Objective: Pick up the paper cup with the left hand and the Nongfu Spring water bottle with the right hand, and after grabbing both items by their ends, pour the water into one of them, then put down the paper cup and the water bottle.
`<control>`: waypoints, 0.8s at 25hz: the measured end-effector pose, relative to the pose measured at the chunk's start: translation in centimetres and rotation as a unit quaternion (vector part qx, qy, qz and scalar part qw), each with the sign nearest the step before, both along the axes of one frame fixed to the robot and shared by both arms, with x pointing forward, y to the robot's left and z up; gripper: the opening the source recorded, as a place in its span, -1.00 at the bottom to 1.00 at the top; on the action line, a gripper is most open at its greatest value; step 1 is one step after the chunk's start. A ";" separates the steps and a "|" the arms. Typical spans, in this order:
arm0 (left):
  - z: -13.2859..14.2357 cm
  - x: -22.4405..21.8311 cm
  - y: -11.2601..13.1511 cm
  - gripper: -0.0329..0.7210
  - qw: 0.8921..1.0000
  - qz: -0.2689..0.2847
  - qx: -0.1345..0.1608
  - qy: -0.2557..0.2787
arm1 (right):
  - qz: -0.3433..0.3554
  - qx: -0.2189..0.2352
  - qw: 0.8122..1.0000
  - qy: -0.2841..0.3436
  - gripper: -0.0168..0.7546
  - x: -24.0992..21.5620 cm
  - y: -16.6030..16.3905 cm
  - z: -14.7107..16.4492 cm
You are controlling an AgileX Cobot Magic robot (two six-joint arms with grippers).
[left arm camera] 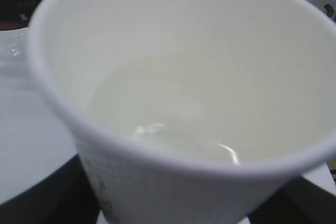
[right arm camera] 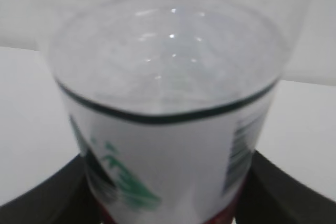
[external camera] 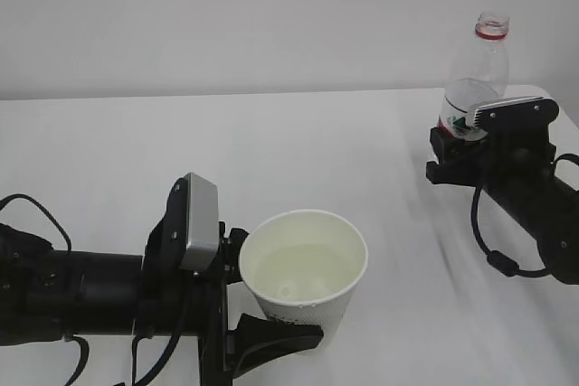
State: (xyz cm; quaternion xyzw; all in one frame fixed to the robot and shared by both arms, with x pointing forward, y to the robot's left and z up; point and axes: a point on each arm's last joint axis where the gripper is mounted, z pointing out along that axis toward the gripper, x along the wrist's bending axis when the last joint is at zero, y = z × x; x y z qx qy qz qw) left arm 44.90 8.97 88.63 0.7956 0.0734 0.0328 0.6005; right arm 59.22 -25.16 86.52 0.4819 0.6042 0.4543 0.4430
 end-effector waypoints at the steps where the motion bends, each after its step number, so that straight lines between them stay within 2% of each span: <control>1: 0.0 0.0 0.0 0.51 1.000 0.000 0.000 0.000 | 0.000 0.000 1.000 -0.001 0.29 0.0 0.0 0.0; 10: 0.0 0.0 0.0 0.51 1.000 0.000 0.000 0.000 | 0.000 0.002 1.000 -0.016 0.29 1.1 0.1 0.3; 20: 0.0 0.0 0.0 0.51 1.000 0.000 0.000 0.000 | 0.000 0.000 1.000 0.001 0.29 1.5 0.2 -1.6</control>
